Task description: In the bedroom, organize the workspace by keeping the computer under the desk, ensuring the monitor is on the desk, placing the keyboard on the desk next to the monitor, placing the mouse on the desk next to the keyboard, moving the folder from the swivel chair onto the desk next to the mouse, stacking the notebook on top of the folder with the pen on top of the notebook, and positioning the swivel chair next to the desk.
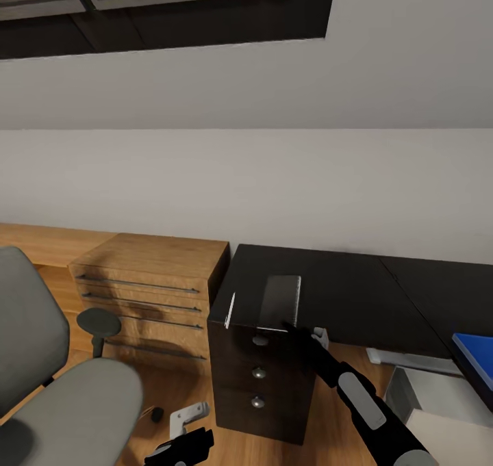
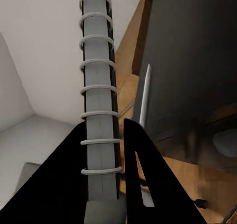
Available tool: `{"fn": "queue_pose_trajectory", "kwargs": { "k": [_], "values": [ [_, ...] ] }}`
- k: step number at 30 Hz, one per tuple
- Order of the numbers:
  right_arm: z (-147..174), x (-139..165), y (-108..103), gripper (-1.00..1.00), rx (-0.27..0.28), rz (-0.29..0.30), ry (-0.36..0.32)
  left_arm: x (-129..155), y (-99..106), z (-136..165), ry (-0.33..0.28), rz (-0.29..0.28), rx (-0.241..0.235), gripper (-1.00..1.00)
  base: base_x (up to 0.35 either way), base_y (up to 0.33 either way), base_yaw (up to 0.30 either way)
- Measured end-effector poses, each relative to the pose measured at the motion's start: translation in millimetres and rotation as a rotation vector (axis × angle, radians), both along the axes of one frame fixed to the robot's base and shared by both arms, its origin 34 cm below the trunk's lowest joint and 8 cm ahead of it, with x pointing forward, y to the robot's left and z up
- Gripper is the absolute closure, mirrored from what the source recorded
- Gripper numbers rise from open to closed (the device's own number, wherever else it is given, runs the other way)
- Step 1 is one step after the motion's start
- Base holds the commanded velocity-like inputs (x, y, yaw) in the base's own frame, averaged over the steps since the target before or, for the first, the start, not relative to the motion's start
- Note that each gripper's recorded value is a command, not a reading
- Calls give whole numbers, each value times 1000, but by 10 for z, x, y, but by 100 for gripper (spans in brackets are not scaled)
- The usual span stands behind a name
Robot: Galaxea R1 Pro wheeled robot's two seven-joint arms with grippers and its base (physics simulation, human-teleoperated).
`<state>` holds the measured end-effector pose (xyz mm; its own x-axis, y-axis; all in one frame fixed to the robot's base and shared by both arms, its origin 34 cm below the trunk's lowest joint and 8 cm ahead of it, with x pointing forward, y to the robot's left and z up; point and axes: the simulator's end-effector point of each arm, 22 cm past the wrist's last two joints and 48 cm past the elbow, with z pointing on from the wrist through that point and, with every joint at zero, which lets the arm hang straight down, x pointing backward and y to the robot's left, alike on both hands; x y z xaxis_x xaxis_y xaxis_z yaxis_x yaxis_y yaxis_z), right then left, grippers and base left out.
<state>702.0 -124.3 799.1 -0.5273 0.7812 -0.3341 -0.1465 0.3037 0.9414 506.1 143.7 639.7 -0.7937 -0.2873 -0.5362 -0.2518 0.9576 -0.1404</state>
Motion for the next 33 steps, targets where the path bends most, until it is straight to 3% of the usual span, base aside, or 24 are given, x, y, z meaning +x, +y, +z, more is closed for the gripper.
{"fn": "queue_pose_trajectory", "kwargs": {
  "k": [8, 11, 12, 13, 18, 19, 25, 33],
  "values": [
    [554, 53, 12, 100, -9, 12, -93, 13, -2, 147, -1, 0, 0, -100, 0, 0, 0],
    [669, 73, -128, 100, -67, 12, -110, 17, -5, 200, -1, -1, 0, -100, 0, 0, 0],
    [684, 55, -254, 100, -147, 45, -85, 18, -7, 219, -1, -1, 0, -100, 0, 0, 0],
    [677, 24, -300, 100, -180, 74, -58, 19, -8, 236, -1, -2, 0, -100, 0, 0, 0],
    [711, -115, -490, 100, -263, 167, 21, 25, -10, 324, -1, -2, -1, -100, 0, 0, 0],
    [771, -163, -587, 100, -240, 189, 45, 25, -12, 342, -1, -2, -2, -100, 0, 0, 0],
    [944, -222, -661, 100, -121, 193, 75, 31, -15, 444, -1, -3, -3, -100, 0, 0, 0],
    [1013, -250, -729, 100, -90, 188, 90, 12, -30, 496, 8, -7, -3, -100, 0, 0, -158]
  ]
}}
